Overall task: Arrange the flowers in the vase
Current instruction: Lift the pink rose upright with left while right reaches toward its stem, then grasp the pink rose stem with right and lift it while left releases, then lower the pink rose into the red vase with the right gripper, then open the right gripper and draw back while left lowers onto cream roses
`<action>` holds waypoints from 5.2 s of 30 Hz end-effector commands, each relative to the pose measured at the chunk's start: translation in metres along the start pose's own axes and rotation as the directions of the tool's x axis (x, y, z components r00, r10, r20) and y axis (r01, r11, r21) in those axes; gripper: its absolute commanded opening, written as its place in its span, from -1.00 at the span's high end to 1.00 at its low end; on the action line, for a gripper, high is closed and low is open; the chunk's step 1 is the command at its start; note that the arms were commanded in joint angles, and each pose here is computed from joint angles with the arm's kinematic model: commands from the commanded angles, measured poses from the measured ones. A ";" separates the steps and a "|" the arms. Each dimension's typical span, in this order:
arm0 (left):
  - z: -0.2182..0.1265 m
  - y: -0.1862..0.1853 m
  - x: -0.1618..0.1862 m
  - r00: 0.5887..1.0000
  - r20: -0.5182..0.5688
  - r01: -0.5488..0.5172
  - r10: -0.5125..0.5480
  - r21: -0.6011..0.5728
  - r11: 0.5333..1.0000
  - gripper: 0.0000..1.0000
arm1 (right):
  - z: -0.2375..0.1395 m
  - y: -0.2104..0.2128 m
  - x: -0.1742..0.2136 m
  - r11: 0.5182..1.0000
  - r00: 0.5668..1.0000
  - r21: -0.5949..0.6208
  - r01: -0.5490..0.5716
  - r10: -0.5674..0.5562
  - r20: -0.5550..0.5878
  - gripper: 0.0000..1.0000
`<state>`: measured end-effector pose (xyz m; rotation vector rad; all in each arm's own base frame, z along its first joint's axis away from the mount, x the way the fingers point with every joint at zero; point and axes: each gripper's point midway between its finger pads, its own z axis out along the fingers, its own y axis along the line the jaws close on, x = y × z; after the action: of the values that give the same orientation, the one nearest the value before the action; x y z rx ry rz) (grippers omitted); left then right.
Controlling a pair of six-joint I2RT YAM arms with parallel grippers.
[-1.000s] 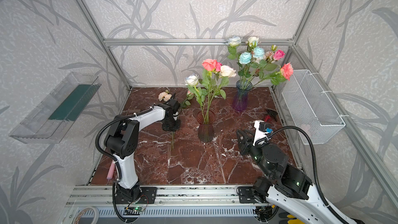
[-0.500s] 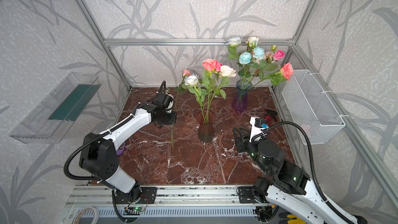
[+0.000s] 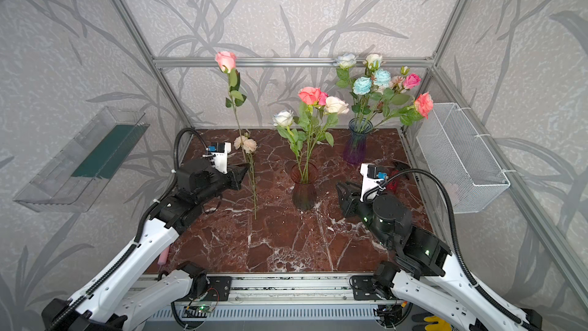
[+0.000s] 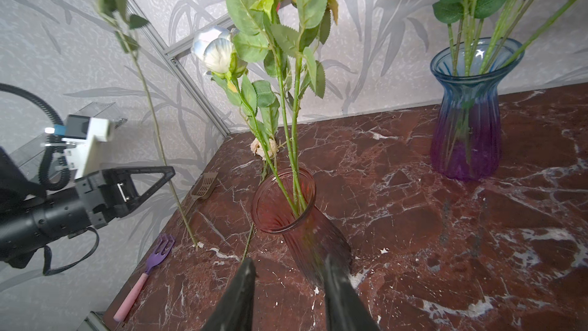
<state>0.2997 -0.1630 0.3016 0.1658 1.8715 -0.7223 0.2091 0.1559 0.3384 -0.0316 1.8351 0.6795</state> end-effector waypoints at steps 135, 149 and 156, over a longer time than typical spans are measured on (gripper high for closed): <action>-0.015 -0.042 -0.018 0.988 0.136 -0.083 0.070 0.092 0.992 -0.19 | 0.136 0.049 -0.022 0.978 0.978 0.102 0.184 -0.193 0.084 0.26; 0.002 -0.011 -0.006 0.996 0.064 -0.056 0.061 -0.070 0.996 -0.19 | 0.085 0.038 -0.012 0.991 0.991 0.030 0.132 -0.133 0.013 0.20; 0.013 0.022 0.005 0.998 -0.012 -0.063 0.062 -0.249 0.967 -0.19 | 0.061 0.031 -0.018 0.995 0.994 0.013 0.100 -0.101 0.043 0.22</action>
<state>0.3096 -0.1688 0.2852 0.1336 1.9068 -0.5336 0.2629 0.2108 0.3608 -0.1076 1.7640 0.5905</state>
